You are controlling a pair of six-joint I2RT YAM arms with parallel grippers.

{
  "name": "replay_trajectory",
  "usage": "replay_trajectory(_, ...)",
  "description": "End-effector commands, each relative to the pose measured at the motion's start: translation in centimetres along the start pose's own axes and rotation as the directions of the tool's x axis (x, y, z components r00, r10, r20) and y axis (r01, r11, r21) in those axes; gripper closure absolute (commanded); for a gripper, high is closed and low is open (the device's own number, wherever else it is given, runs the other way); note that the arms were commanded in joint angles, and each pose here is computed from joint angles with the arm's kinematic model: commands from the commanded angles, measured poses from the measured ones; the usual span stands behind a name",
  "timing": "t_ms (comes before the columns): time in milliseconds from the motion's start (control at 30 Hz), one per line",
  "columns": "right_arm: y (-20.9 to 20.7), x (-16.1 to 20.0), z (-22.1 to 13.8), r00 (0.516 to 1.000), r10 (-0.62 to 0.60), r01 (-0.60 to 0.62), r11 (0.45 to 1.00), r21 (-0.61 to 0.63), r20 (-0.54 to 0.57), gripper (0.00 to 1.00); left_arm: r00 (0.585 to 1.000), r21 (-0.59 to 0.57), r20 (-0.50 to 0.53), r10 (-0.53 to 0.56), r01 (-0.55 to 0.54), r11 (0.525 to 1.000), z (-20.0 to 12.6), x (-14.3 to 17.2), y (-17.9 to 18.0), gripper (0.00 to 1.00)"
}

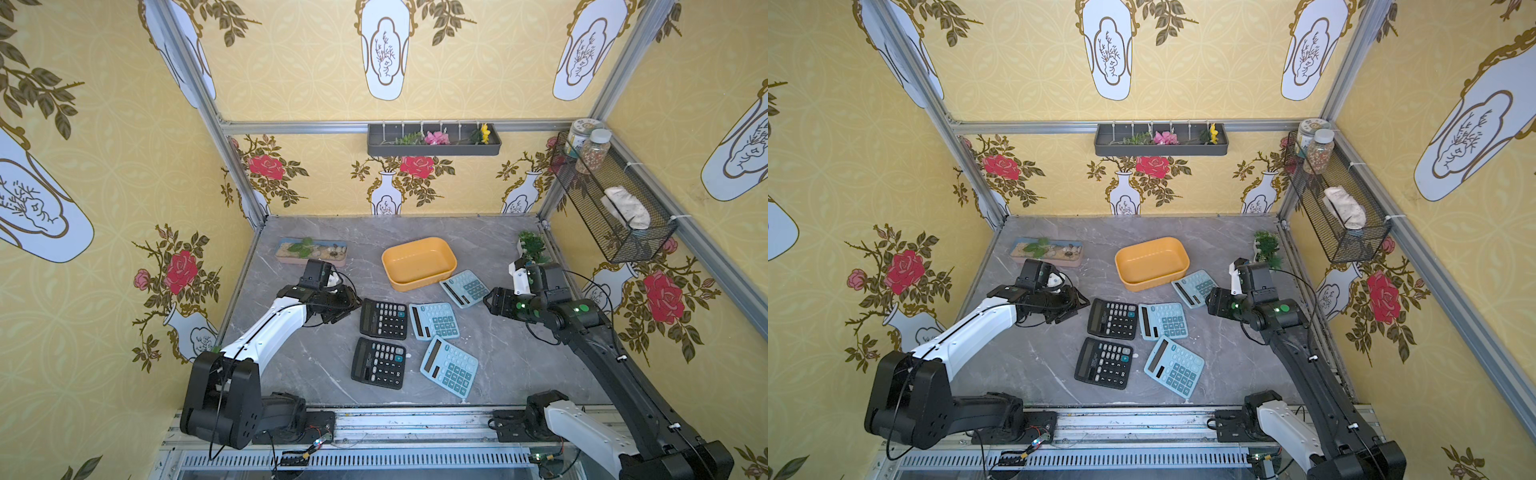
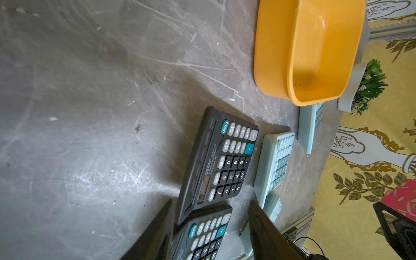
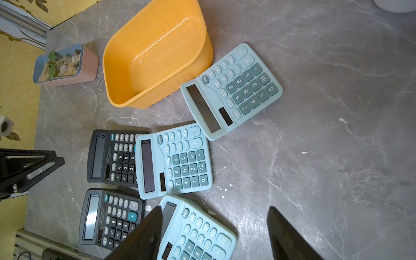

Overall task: Put the calculator in the storage box
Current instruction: Pick up the calculator at the center of the board.

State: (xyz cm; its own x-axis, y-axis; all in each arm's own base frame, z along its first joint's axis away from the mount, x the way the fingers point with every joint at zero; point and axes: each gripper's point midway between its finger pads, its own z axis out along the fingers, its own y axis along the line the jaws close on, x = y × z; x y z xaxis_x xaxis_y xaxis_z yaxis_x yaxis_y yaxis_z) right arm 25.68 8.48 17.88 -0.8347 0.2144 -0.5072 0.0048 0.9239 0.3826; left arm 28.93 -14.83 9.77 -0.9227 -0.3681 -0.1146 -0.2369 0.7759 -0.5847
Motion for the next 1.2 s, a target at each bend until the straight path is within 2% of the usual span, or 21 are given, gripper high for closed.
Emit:
replay_trajectory(0,0.3,0.7,0.2,1.0,0.012,-0.013,1.0,-0.024,-0.025,0.27,0.999,0.018,-0.016,0.032,-0.032,0.999,0.7,-0.3,-0.5,0.46)
replay_trajectory(433,0.0,1.7,0.9,0.998,0.016,-0.018,0.999,-0.031,-0.057,0.27,0.996,-0.007,-0.081,0.038,-0.039,0.999,3.9,-0.3,0.2,0.51)
replay_trajectory(767,-0.1,1.9,1.2,0.998,0.011,-0.013,0.999,-0.03,-0.067,0.32,0.992,-0.018,-0.122,0.034,-0.036,0.999,5.8,0.6,0.8,0.57)
replay_trajectory(1167,-0.3,2.2,1.3,0.997,0.011,-0.012,1.0,-0.021,-0.07,0.36,0.994,-0.041,-0.109,0.012,-0.016,0.999,5.9,0.9,1.5,0.82)
